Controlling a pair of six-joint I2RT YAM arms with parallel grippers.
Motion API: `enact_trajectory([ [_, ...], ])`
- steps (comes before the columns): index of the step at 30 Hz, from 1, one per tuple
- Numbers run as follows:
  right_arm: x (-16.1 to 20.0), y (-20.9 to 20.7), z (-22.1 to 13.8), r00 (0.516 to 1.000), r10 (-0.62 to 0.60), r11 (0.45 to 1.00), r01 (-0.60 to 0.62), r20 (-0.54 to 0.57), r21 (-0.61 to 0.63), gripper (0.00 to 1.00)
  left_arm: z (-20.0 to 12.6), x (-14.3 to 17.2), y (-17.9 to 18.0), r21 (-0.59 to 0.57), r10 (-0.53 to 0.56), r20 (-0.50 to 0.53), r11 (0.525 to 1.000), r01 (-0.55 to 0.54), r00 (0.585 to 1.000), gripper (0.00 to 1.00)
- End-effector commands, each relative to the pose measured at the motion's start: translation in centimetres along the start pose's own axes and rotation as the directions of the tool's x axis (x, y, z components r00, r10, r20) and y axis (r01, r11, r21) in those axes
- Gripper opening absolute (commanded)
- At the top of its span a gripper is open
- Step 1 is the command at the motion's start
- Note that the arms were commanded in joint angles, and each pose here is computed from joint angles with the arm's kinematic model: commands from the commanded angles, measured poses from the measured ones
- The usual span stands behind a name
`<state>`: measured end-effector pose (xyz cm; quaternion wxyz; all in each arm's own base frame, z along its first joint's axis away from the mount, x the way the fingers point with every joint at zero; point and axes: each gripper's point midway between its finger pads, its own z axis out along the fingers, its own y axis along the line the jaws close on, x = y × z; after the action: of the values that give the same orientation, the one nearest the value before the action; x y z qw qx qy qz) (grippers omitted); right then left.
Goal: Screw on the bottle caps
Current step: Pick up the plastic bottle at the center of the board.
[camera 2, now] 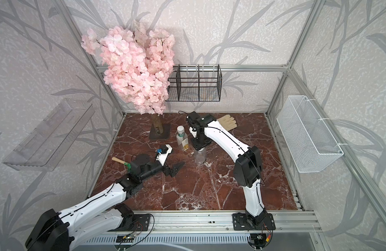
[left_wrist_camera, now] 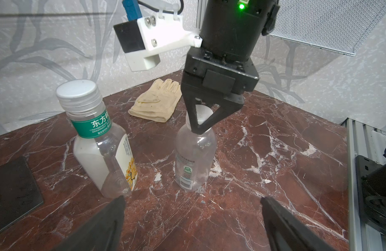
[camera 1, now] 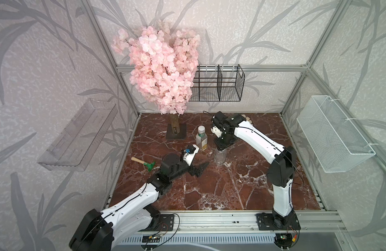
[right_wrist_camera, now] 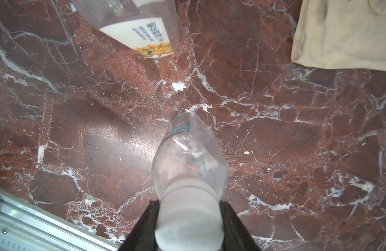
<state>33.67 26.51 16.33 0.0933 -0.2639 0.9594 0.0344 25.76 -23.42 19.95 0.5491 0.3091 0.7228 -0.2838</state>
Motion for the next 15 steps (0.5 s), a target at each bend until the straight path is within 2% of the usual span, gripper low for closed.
enact_trajectory([
  [1, 0.4, -0.3, -0.9, 1.000, -0.009, 1.000, 0.009, 0.014, 0.023, 0.37, -0.2, -1.7, -0.1, -0.004, 0.024, 0.038, 1.000, -0.024, 0.999, 1.00],
  [8, 1.3, -0.3, -3.6, 0.998, -0.015, 1.000, 0.015, 0.056, 0.008, 0.35, -0.5, -2.3, -0.6, 0.017, 0.031, 0.066, 0.999, -0.032, 0.997, 1.00],
  [15, 2.9, 0.3, -6.4, 0.996, -0.013, 0.999, 0.017, 0.093, -0.045, 0.35, -1.0, -3.3, -2.1, 0.096, 0.040, 0.124, 0.994, -0.052, 0.991, 1.00],
])
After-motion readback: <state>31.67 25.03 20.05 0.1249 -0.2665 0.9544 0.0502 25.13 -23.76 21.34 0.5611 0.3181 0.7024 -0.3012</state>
